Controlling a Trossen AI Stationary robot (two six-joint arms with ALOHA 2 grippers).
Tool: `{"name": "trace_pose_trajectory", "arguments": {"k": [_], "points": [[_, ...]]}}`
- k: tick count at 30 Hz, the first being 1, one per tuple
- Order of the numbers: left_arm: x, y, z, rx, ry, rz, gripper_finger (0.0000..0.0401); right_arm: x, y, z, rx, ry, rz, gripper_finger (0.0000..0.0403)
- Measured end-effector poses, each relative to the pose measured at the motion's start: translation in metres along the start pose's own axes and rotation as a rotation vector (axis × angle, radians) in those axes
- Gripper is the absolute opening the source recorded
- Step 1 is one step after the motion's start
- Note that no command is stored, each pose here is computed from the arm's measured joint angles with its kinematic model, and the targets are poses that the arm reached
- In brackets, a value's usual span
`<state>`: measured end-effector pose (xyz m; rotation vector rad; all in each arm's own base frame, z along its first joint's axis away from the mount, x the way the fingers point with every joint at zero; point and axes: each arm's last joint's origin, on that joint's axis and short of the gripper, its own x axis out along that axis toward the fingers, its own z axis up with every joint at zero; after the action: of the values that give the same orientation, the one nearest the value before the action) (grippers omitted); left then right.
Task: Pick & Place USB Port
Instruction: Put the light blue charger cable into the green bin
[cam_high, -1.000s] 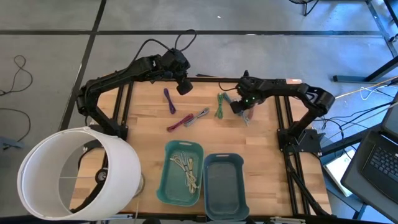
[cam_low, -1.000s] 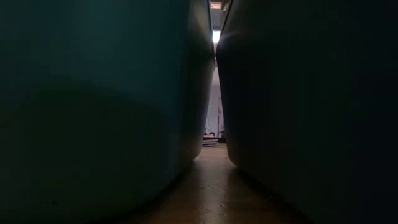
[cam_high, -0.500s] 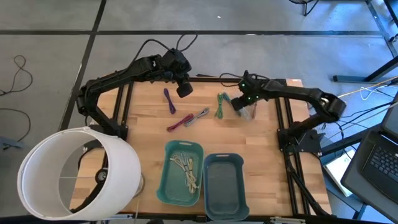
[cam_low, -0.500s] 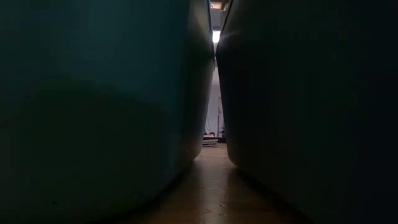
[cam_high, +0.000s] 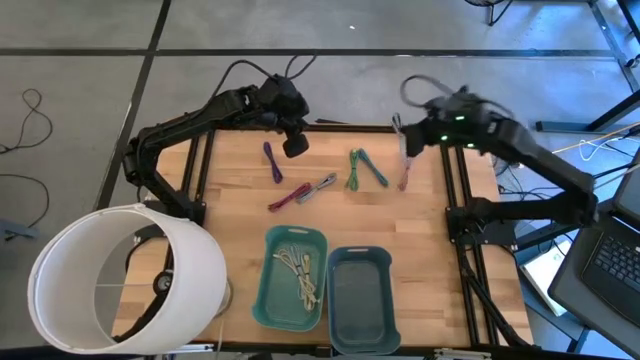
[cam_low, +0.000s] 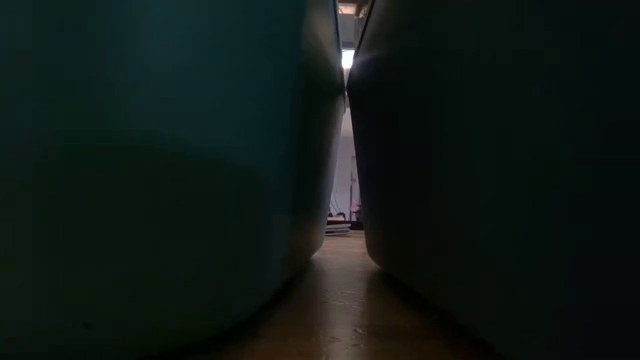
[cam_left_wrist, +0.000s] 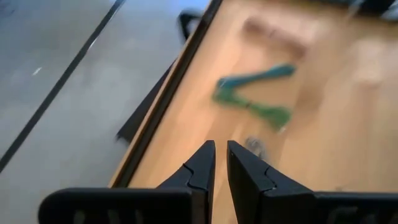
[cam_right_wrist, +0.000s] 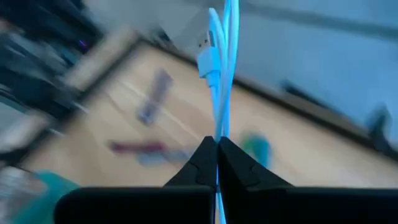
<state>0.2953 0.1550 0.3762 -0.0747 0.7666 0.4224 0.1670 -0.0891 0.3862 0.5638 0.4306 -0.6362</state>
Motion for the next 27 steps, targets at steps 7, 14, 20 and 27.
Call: {"name": "trace_pose_trajectory", "arguments": {"k": [7, 14, 20, 27], "points": [[-0.009, 0.001, 0.036, 0.05, -0.429, -0.383, 0.0035, -0.045, 0.033, 0.034, -0.16, -0.266, 0.206, 0.0], [-0.008, -0.009, 0.069, 0.087, -0.778, -0.683, 0.0047, -0.032, 0.046, 0.039, -0.213, -0.289, 0.262, 0.0], [0.009, -0.019, 0.074, 0.034, -0.79, -0.738, 0.0109, -0.017, 0.06, 0.041, -0.238, -0.278, 0.374, 0.0], [0.015, -0.018, 0.075, -0.024, -0.791, -0.675, 0.0193, -0.016, 0.068, 0.042, -0.244, -0.309, 0.417, 0.0]]}}
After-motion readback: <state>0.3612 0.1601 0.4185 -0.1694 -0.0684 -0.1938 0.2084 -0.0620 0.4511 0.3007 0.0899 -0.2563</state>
